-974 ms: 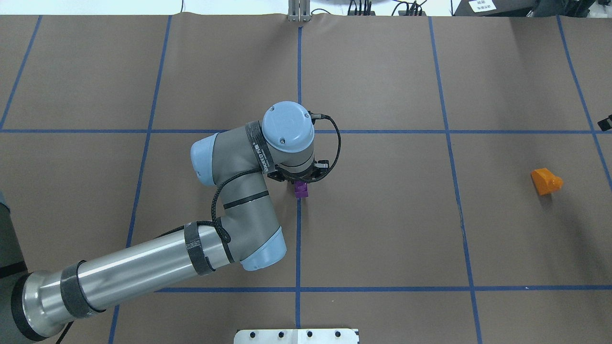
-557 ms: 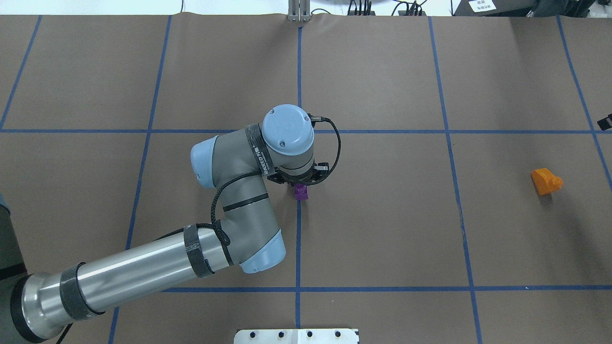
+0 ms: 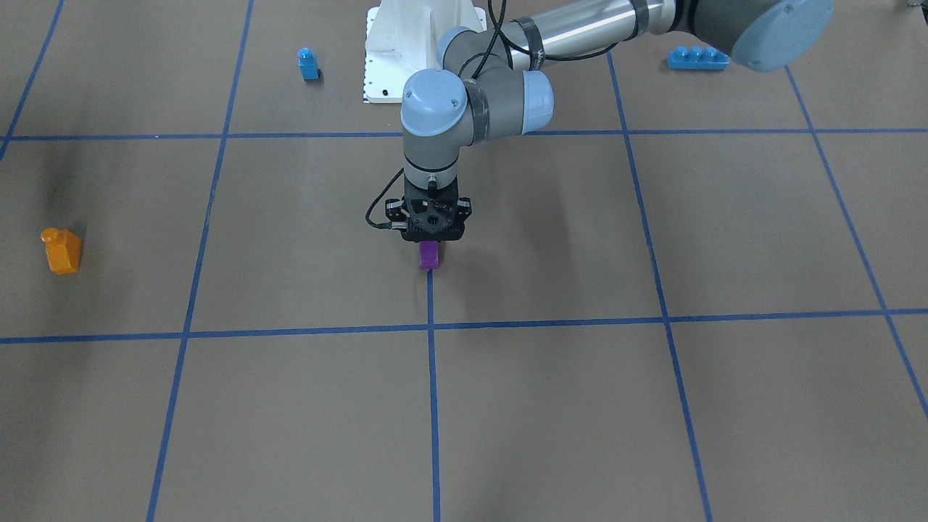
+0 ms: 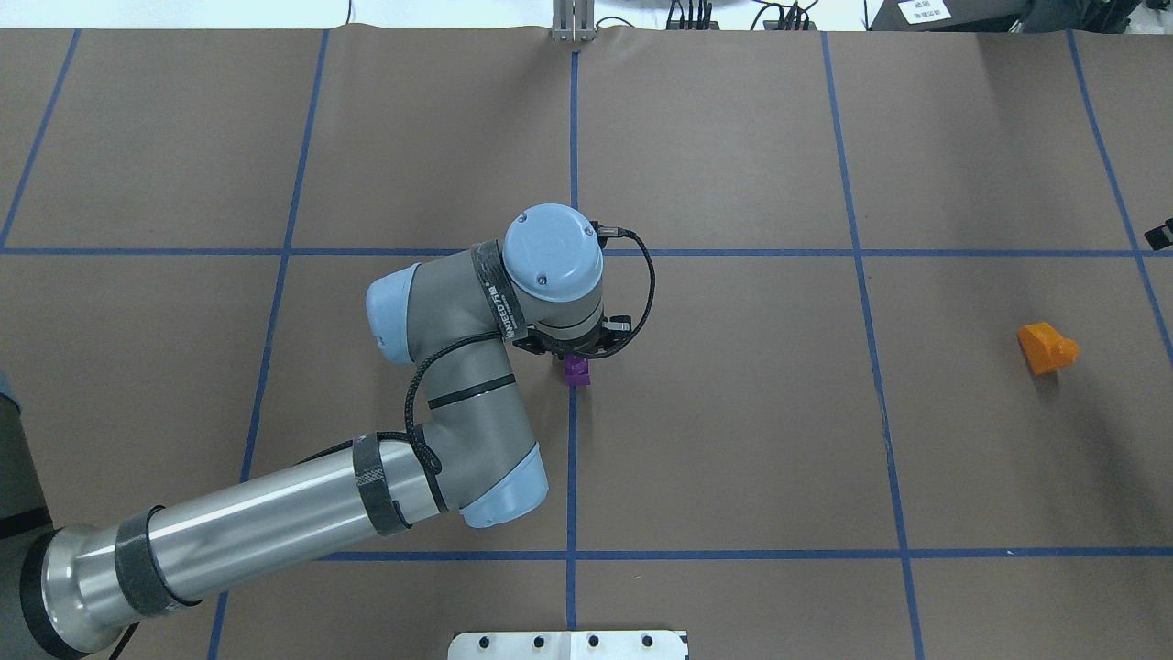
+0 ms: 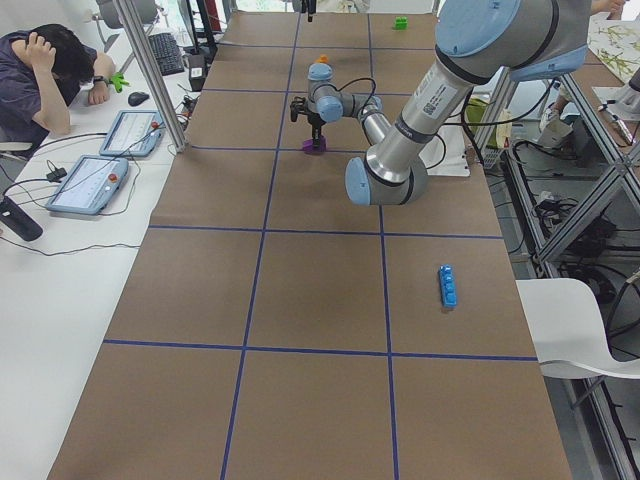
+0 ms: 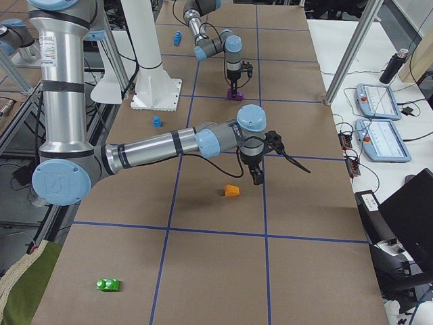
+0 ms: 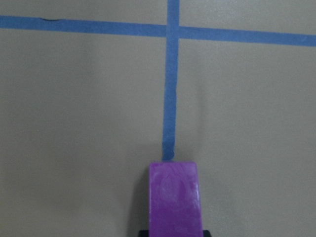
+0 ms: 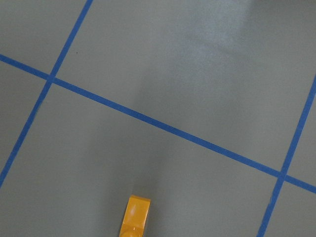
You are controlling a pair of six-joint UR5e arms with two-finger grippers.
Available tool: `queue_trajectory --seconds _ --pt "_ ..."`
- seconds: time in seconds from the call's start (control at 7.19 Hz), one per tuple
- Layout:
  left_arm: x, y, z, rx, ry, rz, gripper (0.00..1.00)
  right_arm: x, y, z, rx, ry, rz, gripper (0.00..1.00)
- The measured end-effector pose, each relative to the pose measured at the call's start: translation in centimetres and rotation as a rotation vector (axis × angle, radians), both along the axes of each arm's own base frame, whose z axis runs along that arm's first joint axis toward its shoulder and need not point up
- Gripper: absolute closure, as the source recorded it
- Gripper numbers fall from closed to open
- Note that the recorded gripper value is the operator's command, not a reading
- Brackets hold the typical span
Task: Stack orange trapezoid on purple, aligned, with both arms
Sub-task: 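Lower the purple block onto the table and open the left gripper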
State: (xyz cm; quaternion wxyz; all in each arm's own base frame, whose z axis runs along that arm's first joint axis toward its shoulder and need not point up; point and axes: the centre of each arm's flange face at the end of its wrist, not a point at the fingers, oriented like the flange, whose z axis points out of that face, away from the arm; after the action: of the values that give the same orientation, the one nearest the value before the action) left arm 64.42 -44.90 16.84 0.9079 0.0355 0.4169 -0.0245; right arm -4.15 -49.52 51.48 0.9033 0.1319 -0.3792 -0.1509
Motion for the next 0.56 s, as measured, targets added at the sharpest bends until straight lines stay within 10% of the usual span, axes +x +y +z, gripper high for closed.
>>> queue_trajectory --seconds 0.56 --pt "0.06 0.05 0.82 0.002 -0.01 0.007 0.63 -0.03 0.0 0.0 0.0 0.0 -0.001 0.0"
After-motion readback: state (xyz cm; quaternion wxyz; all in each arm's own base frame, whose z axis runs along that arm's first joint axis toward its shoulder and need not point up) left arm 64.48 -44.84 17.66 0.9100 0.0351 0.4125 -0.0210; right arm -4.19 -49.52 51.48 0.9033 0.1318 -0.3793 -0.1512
